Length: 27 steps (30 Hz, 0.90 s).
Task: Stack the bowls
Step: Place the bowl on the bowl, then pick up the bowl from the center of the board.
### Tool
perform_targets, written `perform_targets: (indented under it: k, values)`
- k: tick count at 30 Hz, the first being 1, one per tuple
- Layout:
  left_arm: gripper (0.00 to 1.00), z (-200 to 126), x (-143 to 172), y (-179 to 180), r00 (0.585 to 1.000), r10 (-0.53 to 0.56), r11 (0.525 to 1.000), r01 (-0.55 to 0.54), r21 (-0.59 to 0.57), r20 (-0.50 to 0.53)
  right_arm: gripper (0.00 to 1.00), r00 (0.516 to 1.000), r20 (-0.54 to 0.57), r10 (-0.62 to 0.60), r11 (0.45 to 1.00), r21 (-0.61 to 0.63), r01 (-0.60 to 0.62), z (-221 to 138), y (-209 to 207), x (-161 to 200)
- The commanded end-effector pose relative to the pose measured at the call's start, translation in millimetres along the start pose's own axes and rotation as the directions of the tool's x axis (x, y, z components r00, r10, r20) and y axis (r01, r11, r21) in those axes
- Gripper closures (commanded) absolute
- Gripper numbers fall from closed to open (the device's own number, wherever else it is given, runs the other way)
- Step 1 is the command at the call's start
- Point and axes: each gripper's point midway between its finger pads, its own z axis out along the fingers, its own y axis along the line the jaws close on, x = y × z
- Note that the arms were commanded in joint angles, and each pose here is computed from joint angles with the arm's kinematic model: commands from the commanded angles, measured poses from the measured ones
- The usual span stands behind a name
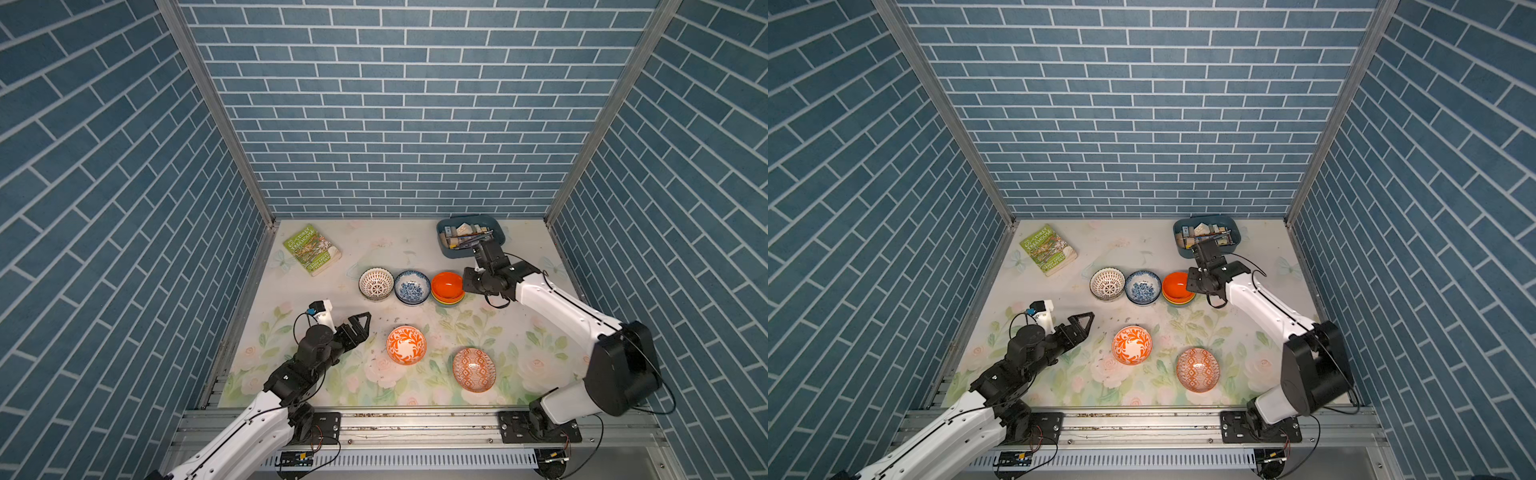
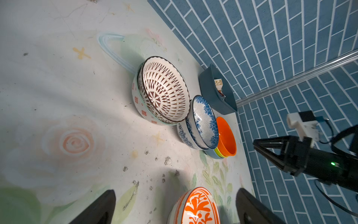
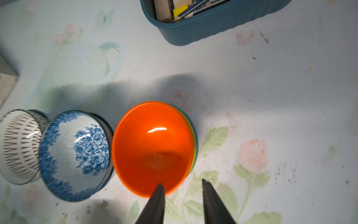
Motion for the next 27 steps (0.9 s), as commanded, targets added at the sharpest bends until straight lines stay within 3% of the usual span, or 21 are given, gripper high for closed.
perform_targets:
  k: [1,11,16,27]
  values:
    - [0.00,2.9,1.6,-1.7,1.000,0.022,1.000,-0.022,0.008,-0.010,0.60,0.998,-0.058,0.036,0.999,-0.003,-0.037,-15.8,-15.6,38.7]
    - [0.00,13.4,12.3,-4.4,0.997,0.039,0.999,-0.038,0.018,-0.073,0.54,0.977,-0.179,0.113,0.991,-0.048,-0.124,-51.9,-60.3,151.5]
    - [0.00,15.7,15.3,-4.1,0.995,0.039,0.999,-0.037,0.021,-0.087,0.54,0.969,-0.209,0.129,0.984,-0.090,-0.151,-60.8,-58.9,176.0]
    - [0.00,14.5,16.4,-4.8,0.995,0.036,0.999,-0.034,0.025,-0.093,0.58,0.956,-0.271,0.109,0.994,0.005,-0.112,-46.9,-74.8,214.2]
